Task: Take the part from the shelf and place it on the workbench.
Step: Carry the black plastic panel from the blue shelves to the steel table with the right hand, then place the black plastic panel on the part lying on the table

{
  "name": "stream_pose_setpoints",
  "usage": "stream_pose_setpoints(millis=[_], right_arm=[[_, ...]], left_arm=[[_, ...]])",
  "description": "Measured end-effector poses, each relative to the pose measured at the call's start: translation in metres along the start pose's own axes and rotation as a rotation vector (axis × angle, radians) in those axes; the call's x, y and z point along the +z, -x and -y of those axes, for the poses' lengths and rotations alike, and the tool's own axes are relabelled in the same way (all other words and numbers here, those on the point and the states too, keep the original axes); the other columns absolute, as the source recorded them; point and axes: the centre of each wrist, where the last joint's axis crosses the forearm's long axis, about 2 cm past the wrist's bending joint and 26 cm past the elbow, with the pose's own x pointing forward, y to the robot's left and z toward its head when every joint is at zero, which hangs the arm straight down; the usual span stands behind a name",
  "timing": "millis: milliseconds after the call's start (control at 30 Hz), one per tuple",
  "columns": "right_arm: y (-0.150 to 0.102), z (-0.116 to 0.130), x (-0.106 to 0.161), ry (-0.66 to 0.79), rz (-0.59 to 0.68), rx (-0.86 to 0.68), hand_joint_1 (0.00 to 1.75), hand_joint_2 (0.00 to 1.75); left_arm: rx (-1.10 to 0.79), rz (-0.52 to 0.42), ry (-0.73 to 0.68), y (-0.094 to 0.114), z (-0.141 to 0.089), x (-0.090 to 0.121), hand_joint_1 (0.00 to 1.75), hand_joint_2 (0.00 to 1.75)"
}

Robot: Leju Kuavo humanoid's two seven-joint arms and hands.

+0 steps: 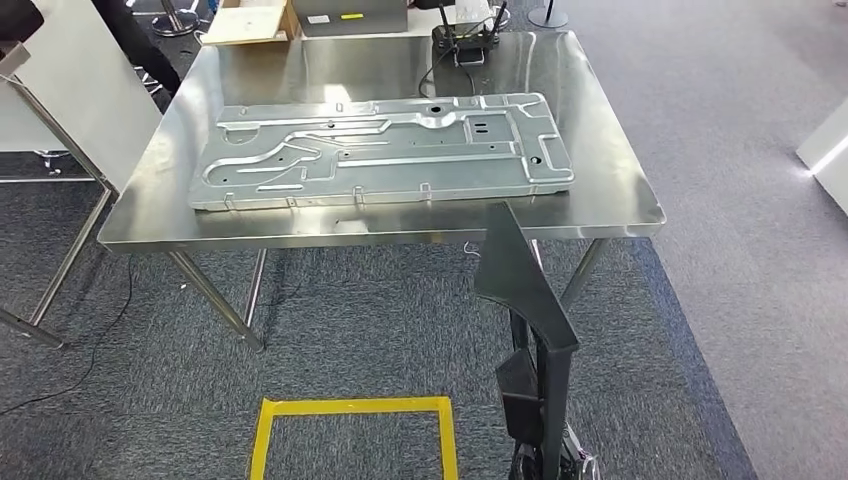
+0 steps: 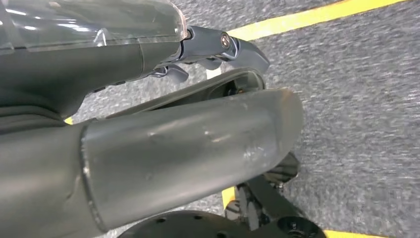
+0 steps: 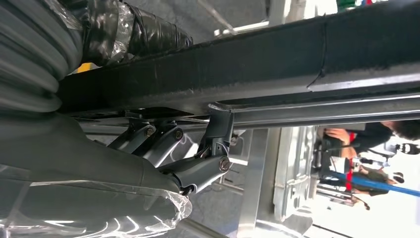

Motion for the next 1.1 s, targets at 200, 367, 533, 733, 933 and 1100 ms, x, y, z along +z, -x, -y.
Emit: stream_pose_setpoints(millis=[200,367,533,733,933,1100], right_arm=[[0.0,-0.002,0.001,-0.006,-0.008,0.002,1.75,1.75],[0.0,-0.002,0.0,0.016,-0.012,0.001,1.75,1.75],[0.0,-0.002,-0.002,0.03,-0.008,0.006,1.75,1.75],[-0.004,0.005,-0.007,0.07,0.027,0.184,1.75,1.75],[-0.025,0.023,-0.055,0.158,0.218,0.449,1.75,1.75],[-0.037,0.033,-0.106,0.175,0.359,0.62,1.75,1.75]], left_arm=[[0.001,0.002,-0.001,-0.001,0.0,-0.001,0.0,0.0],[0.002,-0.002,-0.002,0.001,-0.001,0.0,0.0,0.0],[0.008,-0.008,-0.003,0.003,0.0,0.002,0.0,0.0],[0.013,-0.002,0.007,0.001,0.0,0.0,0.0,0.0],[-0.018,0.011,0.033,-0.004,0.0,-0.002,0.0,0.0],[-0.055,0.026,0.051,-0.012,-0.004,-0.006,0.0,0.0]])
